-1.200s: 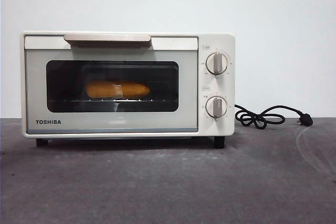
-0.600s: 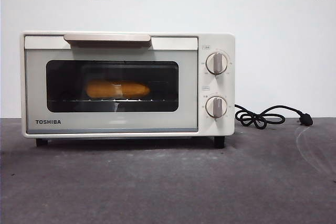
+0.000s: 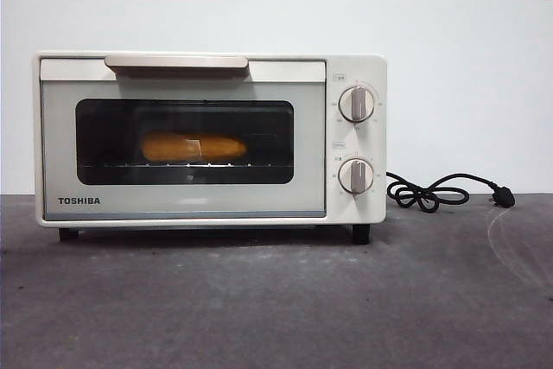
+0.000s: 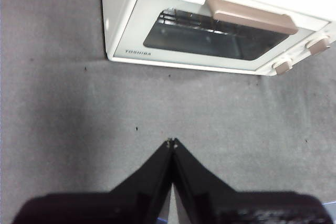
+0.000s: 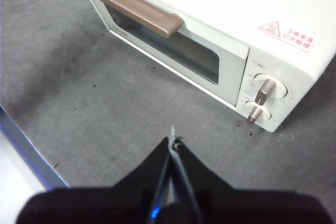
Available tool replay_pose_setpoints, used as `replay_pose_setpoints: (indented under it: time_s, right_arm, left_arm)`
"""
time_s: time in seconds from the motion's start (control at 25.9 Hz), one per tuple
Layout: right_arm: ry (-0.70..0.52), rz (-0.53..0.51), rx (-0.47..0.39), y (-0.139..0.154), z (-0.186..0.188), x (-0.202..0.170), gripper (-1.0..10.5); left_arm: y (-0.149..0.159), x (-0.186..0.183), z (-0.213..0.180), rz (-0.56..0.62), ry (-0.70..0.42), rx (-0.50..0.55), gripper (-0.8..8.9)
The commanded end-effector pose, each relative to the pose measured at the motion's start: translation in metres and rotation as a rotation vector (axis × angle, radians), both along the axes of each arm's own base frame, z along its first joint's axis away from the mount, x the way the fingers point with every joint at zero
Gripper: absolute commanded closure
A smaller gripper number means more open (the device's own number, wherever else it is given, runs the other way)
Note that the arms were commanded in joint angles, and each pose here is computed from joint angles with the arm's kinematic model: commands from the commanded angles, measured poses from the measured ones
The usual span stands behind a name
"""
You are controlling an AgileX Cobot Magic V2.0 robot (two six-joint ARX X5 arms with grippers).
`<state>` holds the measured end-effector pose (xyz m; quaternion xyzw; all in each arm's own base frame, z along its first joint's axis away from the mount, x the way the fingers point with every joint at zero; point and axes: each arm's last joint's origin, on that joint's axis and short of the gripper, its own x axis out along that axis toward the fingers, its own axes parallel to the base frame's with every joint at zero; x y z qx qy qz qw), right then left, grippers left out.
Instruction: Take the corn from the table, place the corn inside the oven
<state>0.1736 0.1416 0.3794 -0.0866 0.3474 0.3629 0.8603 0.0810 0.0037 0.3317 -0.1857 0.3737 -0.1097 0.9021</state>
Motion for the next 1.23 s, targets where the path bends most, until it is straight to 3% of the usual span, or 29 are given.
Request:
replay_pose_setpoints:
  time_s: [0.04,0.12,0.19,0.27,0.39,0.46,1.04,1.23]
  right_arm:
    - [0.001,-0.006,0.008,0.001,0.0,0.001,9.5]
    - [0.001,-0.006,0.008,0.001,0.0,0.001,9.5]
    - [0.001,-0.007,0.008,0.001,0.0,0.001,9.5]
    - [0.001,-0.006,0.008,0.001,0.0,0.001,9.5]
    - [0.001,-0.007,0.008,0.001,0.0,0.001,9.5]
    - [0.001,-0.006,0.008,0.001,0.0,0.001,9.5]
    - [0.001,-0.006,0.008,0.001,0.0,0.001,9.5]
    - [0.001,-0.007,0.008,0.001,0.0,0.001,9.5]
  left_arm:
    - [0.0,0.007,-0.003,0.015,0.044,-0.039,8.18]
    - [-0.002,0.008,-0.002,-0.012,0.039,-0.034,8.18]
    - [-0.006,0.011,0.004,-0.035,-0.048,0.011,8.18]
    - [-0.011,0.014,0.018,-0.032,-0.244,0.098,8.18]
    - [-0.02,0.009,0.037,-0.102,-0.553,0.092,8.18]
    - [-0.022,0.008,0.031,-0.123,-0.68,0.09,8.18]
    - [-0.023,0.02,-0.12,-0.178,-0.82,0.241,8.18]
    - [-0.021,0.018,-0.151,-0.107,-0.826,0.281,8.18]
